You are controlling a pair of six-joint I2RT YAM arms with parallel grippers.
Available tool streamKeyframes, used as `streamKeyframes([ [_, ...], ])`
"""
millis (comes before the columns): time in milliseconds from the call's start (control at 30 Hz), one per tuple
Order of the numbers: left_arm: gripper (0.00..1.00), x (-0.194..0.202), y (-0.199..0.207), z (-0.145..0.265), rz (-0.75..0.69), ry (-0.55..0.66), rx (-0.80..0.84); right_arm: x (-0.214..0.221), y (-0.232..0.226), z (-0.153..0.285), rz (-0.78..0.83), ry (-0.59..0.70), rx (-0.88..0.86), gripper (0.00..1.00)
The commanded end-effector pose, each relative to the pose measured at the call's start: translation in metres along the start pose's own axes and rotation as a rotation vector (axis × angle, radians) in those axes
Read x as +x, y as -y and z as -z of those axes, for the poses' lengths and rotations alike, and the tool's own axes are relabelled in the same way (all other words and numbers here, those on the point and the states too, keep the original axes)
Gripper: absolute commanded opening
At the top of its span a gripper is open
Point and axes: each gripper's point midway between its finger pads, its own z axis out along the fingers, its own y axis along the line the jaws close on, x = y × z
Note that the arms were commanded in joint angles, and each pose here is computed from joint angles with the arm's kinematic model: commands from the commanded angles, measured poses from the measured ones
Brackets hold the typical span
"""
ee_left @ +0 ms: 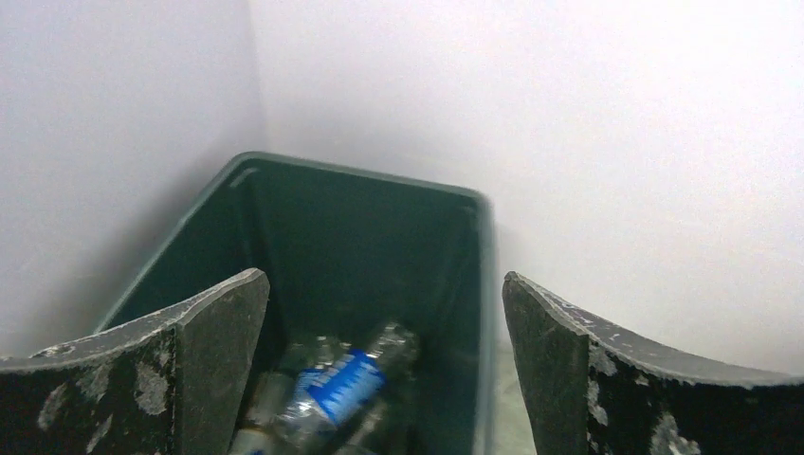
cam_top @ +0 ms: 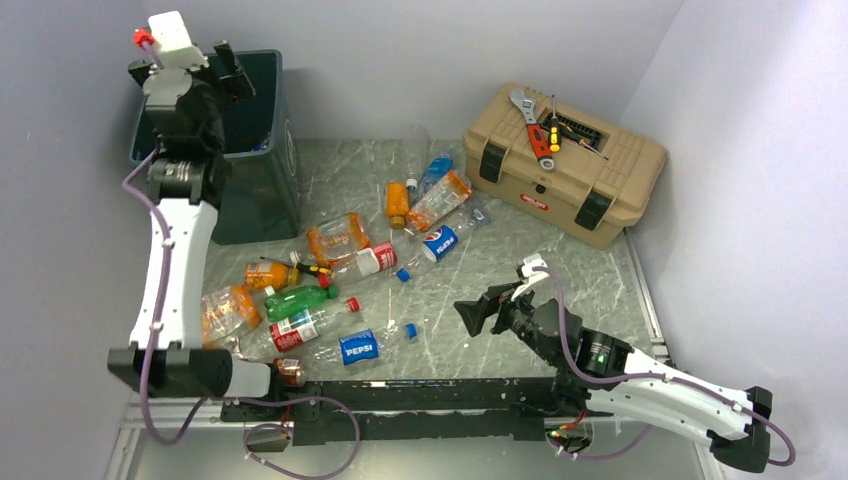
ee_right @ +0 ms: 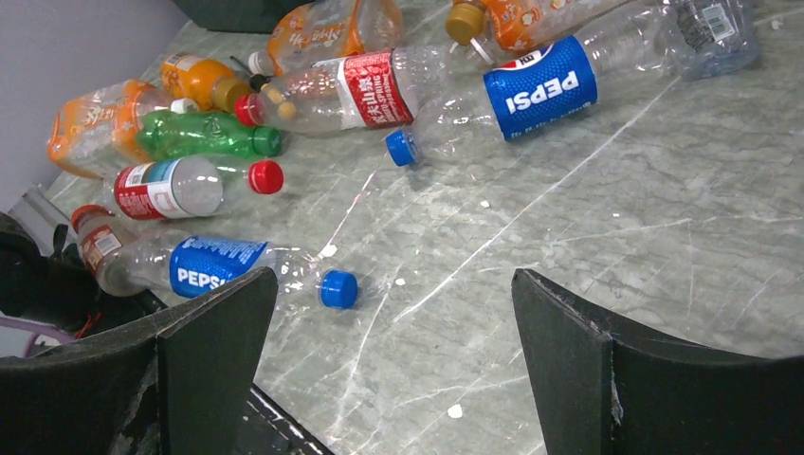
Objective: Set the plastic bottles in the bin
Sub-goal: Place the plastic bottle in the trash bin, then move the plastic bottle to the center of the board.
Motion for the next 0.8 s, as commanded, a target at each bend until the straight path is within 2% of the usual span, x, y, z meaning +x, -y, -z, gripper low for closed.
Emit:
streamKeyframes([
  [0, 0.96, -0.066, 0.042, 0.065, 0.149, 0.087, 0.271, -0.026, -0.007, 0.003, -0.021, 0.048, 0.002, 1.0],
  [133, 0.93, -0.047, 0.101, 0.115, 0.168, -0.048, 0.573, -0.031, -0.011, 0.002, -0.031, 0.044, -0.002, 1.0],
  [267, 0.93, 0.002, 0.157, 0.167, 0.098, -0.25, 0.859, -0.029, -0.011, -0.003, -0.033, 0.02, 0.029, 1.0],
  [367, 0.93, 0.046, 0.185, 0.208, 0.045, -0.389, 1.049, -0.021, -0.002, -0.01, -0.026, -0.022, 0.113, 0.99],
  [467, 0.93, 0.102, 0.193, 0.235, 0.023, -0.503, 1.141, -0.007, 0.006, -0.021, -0.027, -0.065, 0.184, 0.99],
  [600, 0.93, 0.162, 0.184, 0.258, 0.044, -0.601, 1.156, 0.012, 0.012, -0.034, -0.04, -0.102, 0.236, 0.97],
  [767, 0.93, 0.198, 0.167, 0.275, 0.046, -0.582, 1.148, 0.013, 0.025, -0.061, -0.12, -0.12, 0.258, 0.96],
])
